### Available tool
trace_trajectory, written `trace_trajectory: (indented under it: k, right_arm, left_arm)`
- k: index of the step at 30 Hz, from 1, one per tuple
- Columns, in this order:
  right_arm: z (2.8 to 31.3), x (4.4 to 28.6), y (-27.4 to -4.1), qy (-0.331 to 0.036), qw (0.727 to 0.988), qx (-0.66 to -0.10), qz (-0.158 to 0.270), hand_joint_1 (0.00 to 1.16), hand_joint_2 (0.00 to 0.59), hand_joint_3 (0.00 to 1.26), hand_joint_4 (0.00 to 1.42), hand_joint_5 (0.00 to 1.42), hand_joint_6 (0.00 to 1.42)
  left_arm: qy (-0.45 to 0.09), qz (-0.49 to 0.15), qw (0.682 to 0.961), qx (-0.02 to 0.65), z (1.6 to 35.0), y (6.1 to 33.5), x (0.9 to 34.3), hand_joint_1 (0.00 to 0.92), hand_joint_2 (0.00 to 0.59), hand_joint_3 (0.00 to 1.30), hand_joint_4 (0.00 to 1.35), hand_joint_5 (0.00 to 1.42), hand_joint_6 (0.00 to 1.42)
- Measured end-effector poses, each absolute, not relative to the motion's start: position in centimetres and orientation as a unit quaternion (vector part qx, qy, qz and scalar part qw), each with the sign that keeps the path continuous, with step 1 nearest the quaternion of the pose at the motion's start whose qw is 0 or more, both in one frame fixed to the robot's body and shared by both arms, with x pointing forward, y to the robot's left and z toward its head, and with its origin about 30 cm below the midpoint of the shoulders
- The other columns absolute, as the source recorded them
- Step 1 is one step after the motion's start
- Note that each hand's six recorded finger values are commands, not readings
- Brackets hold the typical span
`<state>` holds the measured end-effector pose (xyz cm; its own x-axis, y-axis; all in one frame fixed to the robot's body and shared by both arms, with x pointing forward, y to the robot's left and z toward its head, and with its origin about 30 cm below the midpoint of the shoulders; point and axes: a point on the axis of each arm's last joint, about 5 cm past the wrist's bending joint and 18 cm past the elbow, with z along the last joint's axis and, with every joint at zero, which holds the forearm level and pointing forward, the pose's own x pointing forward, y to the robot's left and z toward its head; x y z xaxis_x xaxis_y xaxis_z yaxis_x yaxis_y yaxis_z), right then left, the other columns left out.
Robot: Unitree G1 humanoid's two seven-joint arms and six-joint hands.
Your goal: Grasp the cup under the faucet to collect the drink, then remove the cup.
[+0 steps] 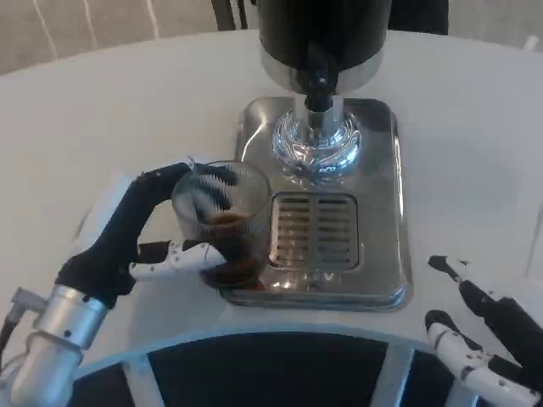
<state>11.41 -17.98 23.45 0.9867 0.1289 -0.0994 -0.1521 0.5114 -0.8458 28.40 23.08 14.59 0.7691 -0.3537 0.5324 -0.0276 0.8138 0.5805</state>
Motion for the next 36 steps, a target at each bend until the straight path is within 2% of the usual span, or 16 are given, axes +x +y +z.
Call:
trace_trajectory:
  k: [5,8,9,18,23,30,36]
  right_arm:
    - [24.0,11.7,-17.5,-0.009,0.852,-0.515,0.093,0.1,0.542,0.03,0.0,0.0,0.0]
    - [24.1,11.8,-17.1,-0.022,0.841,-0.531,0.105,0.1,0.544,0.02,0.0,0.0,0.0]
    - [24.2,11.8,-16.8,-0.03,0.832,-0.542,0.116,0.1,0.544,0.02,0.0,0.0,0.0]
    - [23.9,11.6,-15.4,-0.057,0.807,-0.567,0.155,0.11,0.544,0.02,0.0,0.0,0.0]
    - [23.6,11.3,-15.0,-0.061,0.801,-0.573,0.164,0.11,0.544,0.02,0.0,0.0,0.0]
    - [23.3,10.7,-14.3,-0.087,0.774,-0.605,0.166,0.12,0.548,0.01,0.0,0.0,0.0]
    - [23.0,10.3,-14.0,-0.088,0.77,-0.609,0.169,0.12,0.558,0.0,0.0,0.0,0.0]
  left_arm:
    - [-0.338,-0.092,0.891,0.29,14.7,23.7,27.7,0.566,0.007,0.94,1.14,1.34,0.71]
    - [-0.344,-0.092,0.888,0.292,14.7,24.0,27.1,0.576,0.0,0.94,1.16,1.39,0.96]
    - [-0.346,-0.091,0.887,0.293,14.7,24.2,26.8,0.577,0.0,0.94,1.16,1.4,1.01]
    - [-0.343,-0.093,0.883,0.307,14.4,25.6,24.9,0.597,0.0,0.94,1.16,1.4,1.2]
    - [-0.341,-0.099,0.883,0.308,14.1,25.9,24.0,0.607,0.0,0.94,1.15,1.39,1.25]
    - [-0.344,-0.104,0.882,0.306,14.0,26.2,22.4,0.611,0.0,0.94,1.15,1.39,1.27]
    - [-0.346,-0.119,0.88,0.303,14.0,26.1,21.2,0.611,0.0,0.94,1.15,1.38,1.28]
